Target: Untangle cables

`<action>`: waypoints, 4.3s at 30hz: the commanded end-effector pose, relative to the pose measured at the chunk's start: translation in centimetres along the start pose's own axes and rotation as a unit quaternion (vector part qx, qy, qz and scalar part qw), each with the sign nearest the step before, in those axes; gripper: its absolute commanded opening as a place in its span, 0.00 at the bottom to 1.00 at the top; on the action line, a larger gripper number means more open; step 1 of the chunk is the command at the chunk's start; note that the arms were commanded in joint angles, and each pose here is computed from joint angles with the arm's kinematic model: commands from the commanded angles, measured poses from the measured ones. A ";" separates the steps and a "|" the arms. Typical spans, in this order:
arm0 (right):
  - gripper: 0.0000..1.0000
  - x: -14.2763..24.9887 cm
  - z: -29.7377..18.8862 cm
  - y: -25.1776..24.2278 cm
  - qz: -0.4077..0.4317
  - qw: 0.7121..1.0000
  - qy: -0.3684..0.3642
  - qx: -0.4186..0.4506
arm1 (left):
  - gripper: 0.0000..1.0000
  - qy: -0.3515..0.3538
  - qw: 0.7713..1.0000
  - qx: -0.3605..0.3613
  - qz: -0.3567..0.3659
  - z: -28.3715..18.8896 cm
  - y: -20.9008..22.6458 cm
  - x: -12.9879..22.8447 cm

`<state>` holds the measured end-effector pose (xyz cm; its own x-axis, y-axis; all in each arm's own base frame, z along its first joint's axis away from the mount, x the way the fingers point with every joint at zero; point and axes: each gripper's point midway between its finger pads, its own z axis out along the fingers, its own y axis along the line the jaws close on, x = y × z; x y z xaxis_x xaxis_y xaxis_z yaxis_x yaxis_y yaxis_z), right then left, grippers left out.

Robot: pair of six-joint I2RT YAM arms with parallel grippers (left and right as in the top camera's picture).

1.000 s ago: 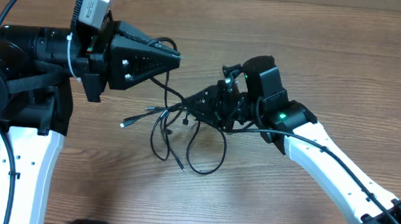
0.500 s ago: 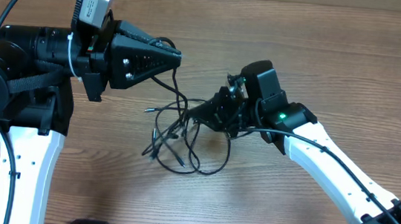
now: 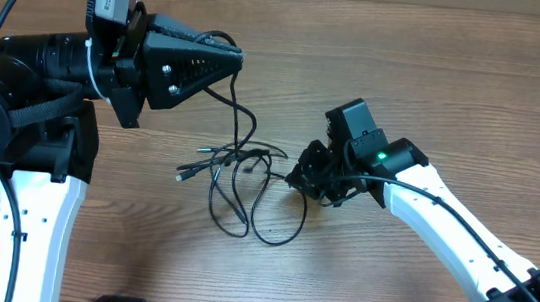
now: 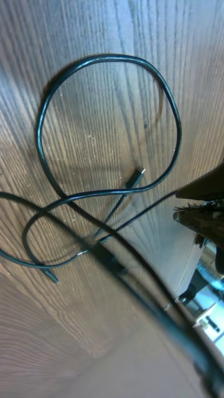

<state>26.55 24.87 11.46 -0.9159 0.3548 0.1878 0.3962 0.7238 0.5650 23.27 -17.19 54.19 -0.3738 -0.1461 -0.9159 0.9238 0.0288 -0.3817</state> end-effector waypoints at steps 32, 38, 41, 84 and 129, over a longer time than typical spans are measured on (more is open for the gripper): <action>0.64 8.4 0.5 8.8 -0.414 0.887 0.077 -0.192 | 0.04 -0.061 0.998 -0.014 0.010 -0.2 -0.3 -2.5; 0.04 8.5 0.6 8.7 -0.371 0.906 0.088 -0.185 | 0.04 -0.100 0.995 -0.027 0.011 -0.6 0.2 -3.9; 0.04 7.4 1.2 7.7 -0.343 0.925 0.070 -0.150 | 0.04 -0.110 0.993 -0.035 0.010 -1.0 0.4 -4.3; 0.70 -5.6 -4.2 -9.0 0.019 0.990 -0.064 0.126 | 0.04 0.008 0.987 -0.159 0.032 -9.2 4.2 -0.8; 1.00 0.7 -0.8 6.1 -0.260 0.956 0.005 -0.134 | 0.04 0.005 1.000 -0.005 0.011 -0.3 0.2 -0.2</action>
<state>28.50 28.54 15.77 -0.9875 -0.0137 -0.1573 -0.1329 0.6100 0.7812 23.54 -16.62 53.07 -0.3761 -0.0947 -0.9217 0.9235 0.0431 -0.3812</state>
